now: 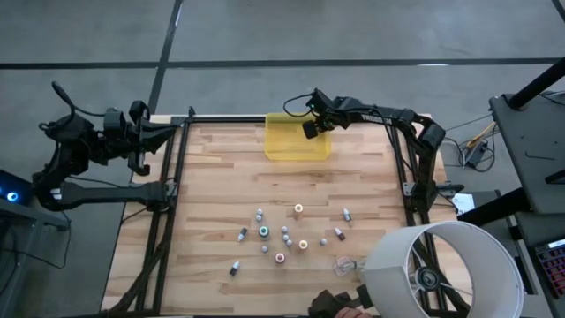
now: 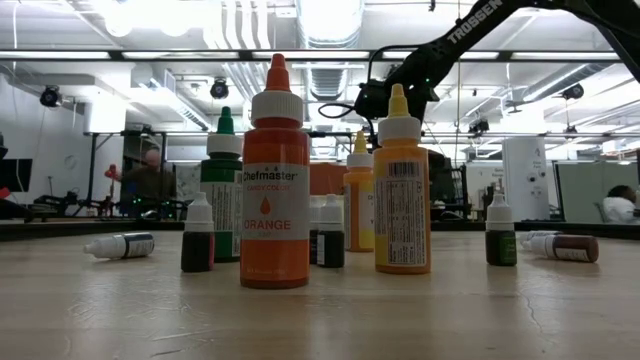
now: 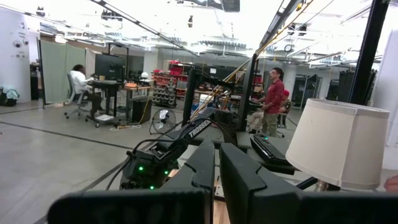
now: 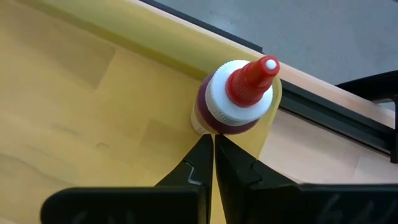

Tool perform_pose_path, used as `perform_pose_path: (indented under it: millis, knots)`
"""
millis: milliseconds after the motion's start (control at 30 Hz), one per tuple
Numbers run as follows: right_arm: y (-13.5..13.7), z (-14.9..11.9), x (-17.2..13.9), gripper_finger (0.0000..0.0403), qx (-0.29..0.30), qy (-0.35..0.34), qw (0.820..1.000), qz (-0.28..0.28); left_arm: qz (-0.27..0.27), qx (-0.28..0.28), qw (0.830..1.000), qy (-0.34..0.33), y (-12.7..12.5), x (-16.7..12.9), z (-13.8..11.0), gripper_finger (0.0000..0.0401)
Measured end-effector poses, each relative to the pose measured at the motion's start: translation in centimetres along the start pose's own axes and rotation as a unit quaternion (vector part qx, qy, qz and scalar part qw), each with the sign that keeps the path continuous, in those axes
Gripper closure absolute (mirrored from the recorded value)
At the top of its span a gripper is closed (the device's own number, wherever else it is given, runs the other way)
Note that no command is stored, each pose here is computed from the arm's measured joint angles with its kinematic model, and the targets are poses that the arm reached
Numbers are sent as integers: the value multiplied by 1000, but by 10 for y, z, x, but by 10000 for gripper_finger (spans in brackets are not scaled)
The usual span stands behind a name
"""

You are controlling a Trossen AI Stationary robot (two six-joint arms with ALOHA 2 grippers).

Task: Pick & Place food coloring
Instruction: Put the large red food coloring bottle into the yellow bin, then put the top large yellow food coloring bottle into the yellow bin

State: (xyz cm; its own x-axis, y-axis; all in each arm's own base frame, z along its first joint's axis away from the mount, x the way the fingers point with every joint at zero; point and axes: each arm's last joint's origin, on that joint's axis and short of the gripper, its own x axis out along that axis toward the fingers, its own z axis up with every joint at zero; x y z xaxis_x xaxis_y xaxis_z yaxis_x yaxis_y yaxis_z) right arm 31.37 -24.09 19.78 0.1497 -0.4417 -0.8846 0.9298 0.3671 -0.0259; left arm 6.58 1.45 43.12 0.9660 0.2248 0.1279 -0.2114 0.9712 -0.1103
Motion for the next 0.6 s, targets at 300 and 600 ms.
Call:
perform_pose_path:
  millis: [300, 600]
  knots:
    - [1, -1, 0, 394, -1, 10, 1000, 15, 0, 0, 1000, 0, 0, 0, 0, 401]
    - [1, -4, 0, 394, -3, 37, 999, 36, 0, 0, 1000, 0, 0, 0, 0, 401]
